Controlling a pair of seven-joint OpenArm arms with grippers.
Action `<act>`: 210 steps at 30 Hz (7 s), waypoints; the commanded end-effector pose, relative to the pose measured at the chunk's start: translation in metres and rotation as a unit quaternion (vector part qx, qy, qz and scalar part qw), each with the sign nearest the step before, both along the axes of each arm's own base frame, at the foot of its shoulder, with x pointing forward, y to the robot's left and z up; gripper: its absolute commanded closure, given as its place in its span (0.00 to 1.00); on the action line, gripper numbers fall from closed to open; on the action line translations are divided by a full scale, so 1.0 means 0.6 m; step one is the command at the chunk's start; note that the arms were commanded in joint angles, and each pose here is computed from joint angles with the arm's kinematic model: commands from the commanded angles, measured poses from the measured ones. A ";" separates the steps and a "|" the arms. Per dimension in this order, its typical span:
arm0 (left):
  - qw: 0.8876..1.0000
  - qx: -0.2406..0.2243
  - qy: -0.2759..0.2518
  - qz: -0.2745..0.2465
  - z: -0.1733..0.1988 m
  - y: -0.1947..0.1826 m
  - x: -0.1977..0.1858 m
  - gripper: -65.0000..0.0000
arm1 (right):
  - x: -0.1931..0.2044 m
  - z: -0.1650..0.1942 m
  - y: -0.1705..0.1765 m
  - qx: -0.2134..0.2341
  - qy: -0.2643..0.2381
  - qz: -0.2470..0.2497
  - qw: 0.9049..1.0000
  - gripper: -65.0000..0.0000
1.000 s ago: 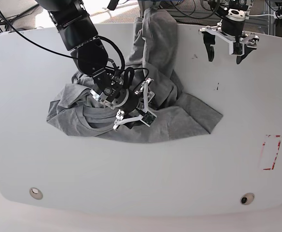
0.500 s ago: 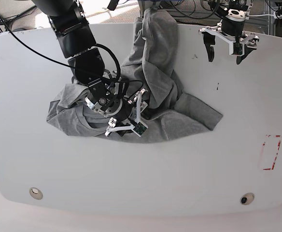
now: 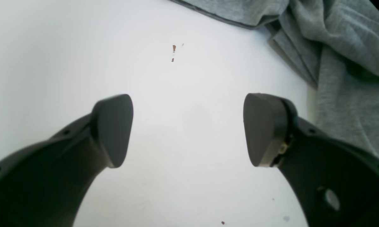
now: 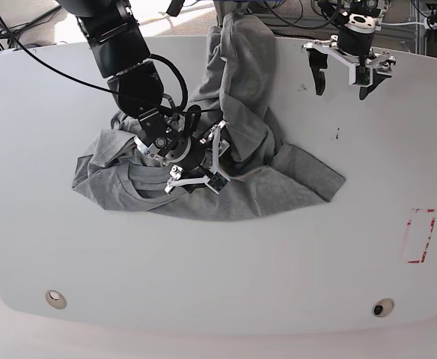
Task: Fold the T-shirt properly
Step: 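Close the right gripper on a fold of the shirt fabric, then lift the shirt with the right gripper and lower the left gripper onto it, then grasp the shirt with the left gripper and stretch it between grippers, then lay the stretched shirt down, pulling both grippers apart, then release and regrasp the shirt edge with the right gripper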
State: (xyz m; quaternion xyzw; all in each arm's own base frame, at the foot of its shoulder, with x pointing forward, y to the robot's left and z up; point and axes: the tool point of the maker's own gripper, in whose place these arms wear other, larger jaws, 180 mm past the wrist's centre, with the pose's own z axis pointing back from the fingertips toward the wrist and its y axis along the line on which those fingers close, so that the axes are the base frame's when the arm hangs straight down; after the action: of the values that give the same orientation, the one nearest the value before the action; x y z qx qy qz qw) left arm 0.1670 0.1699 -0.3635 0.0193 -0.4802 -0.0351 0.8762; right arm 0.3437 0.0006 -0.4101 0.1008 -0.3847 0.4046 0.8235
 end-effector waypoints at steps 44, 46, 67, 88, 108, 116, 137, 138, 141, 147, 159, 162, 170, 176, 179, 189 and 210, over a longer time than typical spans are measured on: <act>0.996 -0.040 0.024 -0.071 0.012 -0.112 0.128 0.21 | 0.267 0.641 -0.108 -0.029 -0.413 -0.066 0.908 1.00; 0.997 -0.040 0.017 -0.071 0.013 -0.111 0.146 0.21 | 0.268 0.654 -0.117 -0.035 -0.421 -0.069 0.904 1.00; 0.988 -0.063 0.079 -0.120 -0.066 -0.198 0.239 0.21 | 0.271 0.666 -0.137 -0.046 -0.427 -0.077 0.900 1.00; 0.982 -0.065 0.127 -0.120 -0.123 -0.210 0.288 1.00 | 0.282 0.660 -0.207 -0.024 -0.411 -0.135 0.901 1.00; 0.991 0.050 -0.103 -0.074 0.158 -0.029 0.360 1.00 | 0.311 0.728 -0.368 -0.014 -0.399 -0.251 0.882 1.00; 0.981 0.077 -0.177 -0.001 0.263 0.072 0.379 1.00 | 0.318 0.790 -0.410 -0.016 -0.410 -0.276 0.869 1.00; 0.969 0.164 -0.175 0.061 0.363 0.207 0.353 1.00 | 0.241 0.586 -0.481 -0.051 -0.341 -0.311 0.885 1.00; 0.970 0.165 -0.166 0.064 0.354 0.213 0.345 1.00 | 0.235 0.569 -0.478 -0.049 -0.335 -0.312 0.888 1.00; 0.973 0.173 -0.137 0.068 0.331 0.231 0.328 1.00 | 0.212 0.514 -0.474 -0.042 -0.311 -0.318 0.895 1.00; 0.976 0.195 -0.051 0.081 0.275 0.278 0.270 1.00 | 0.147 0.418 -0.474 -0.039 -0.268 -0.336 0.902 1.00; 0.974 0.207 0.089 0.038 0.138 0.277 0.161 1.00 | 0.006 0.225 -0.440 -0.013 -0.142 -0.379 0.914 1.00; 0.972 0.208 0.109 0.035 0.121 0.278 0.142 1.00 | -0.028 0.186 -0.439 -0.015 -0.109 -0.389 0.915 1.00; 0.965 0.211 0.157 0.018 0.081 0.278 0.098 1.00 | -0.099 0.108 -0.426 -0.026 -0.040 -0.392 0.919 1.00; 0.958 0.214 0.192 0.020 0.059 0.303 0.064 1.00 | -0.138 0.077 -0.426 -0.038 -0.009 -0.392 0.919 1.00; 0.955 0.210 0.207 0.022 0.047 0.315 0.052 1.00 | -0.164 0.059 -0.425 -0.044 0.010 -0.390 0.920 1.00; 0.953 0.200 0.223 0.040 0.033 0.334 0.037 1.00 | -0.207 0.005 -0.402 -0.034 0.071 -0.350 0.934 0.86; 0.954 0.197 0.223 0.030 0.028 0.322 0.042 1.00 | -0.096 0.128 -0.340 0.035 -0.011 -0.325 0.945 0.20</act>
State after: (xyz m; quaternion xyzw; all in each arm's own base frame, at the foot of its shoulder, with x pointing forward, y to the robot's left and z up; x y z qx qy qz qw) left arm 0.1842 0.3608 -0.3574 0.1882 -0.2401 -0.0990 0.9472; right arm 0.2742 -0.2002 -0.3487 0.0016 -0.3992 0.0999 0.9114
